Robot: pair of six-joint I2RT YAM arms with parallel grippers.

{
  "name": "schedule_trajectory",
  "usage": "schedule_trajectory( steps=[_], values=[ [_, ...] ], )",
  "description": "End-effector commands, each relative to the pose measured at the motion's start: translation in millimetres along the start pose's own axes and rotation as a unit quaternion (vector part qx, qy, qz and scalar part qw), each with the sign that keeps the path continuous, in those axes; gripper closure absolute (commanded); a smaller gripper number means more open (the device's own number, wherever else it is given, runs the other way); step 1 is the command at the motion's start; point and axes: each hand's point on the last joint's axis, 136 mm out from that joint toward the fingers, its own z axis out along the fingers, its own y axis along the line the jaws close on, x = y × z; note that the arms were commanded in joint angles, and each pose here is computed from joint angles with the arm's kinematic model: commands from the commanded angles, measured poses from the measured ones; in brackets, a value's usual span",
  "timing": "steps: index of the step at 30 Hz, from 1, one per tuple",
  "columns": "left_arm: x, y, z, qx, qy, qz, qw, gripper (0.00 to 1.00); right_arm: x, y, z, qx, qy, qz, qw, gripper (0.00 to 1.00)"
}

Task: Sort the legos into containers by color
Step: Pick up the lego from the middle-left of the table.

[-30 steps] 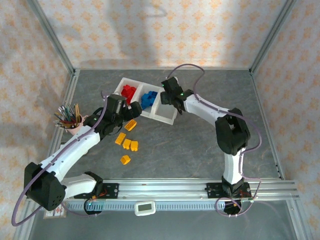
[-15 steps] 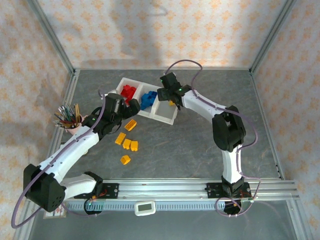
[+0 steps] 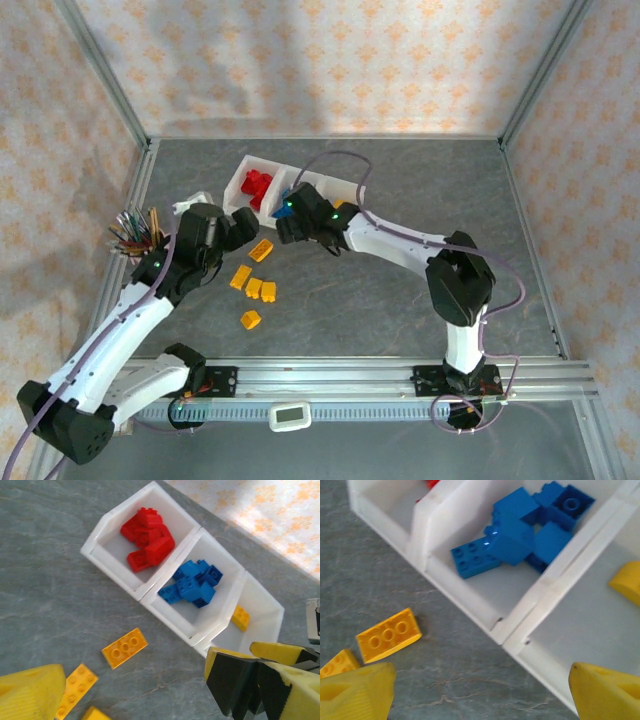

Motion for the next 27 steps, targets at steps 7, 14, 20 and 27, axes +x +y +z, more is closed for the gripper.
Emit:
schedule_trajectory(
  steps=[7, 14, 20, 27],
  values=[
    [16, 62, -25, -0.092, -0.007, -0.033, 0.995, 0.01, 34, 47, 36, -0.024, 0.04, -0.013, 0.999, 0.07],
    [15, 69, -30, -0.1, -0.02, -0.049, 0.994, 0.0, 43, 70, 60, -0.04, 0.054, -0.029, 0.997, 0.05],
    [9, 71, -32, -0.108, -0.032, -0.051, 0.992, 0.01, 43, 89, 81, -0.06, 0.059, -0.055, 0.995, 0.02],
    [9, 74, -31, -0.117, -0.035, -0.048, 0.991, 0.0, 42, 86, 106, -0.023, 0.06, -0.079, 0.995, 0.01]
  ],
)
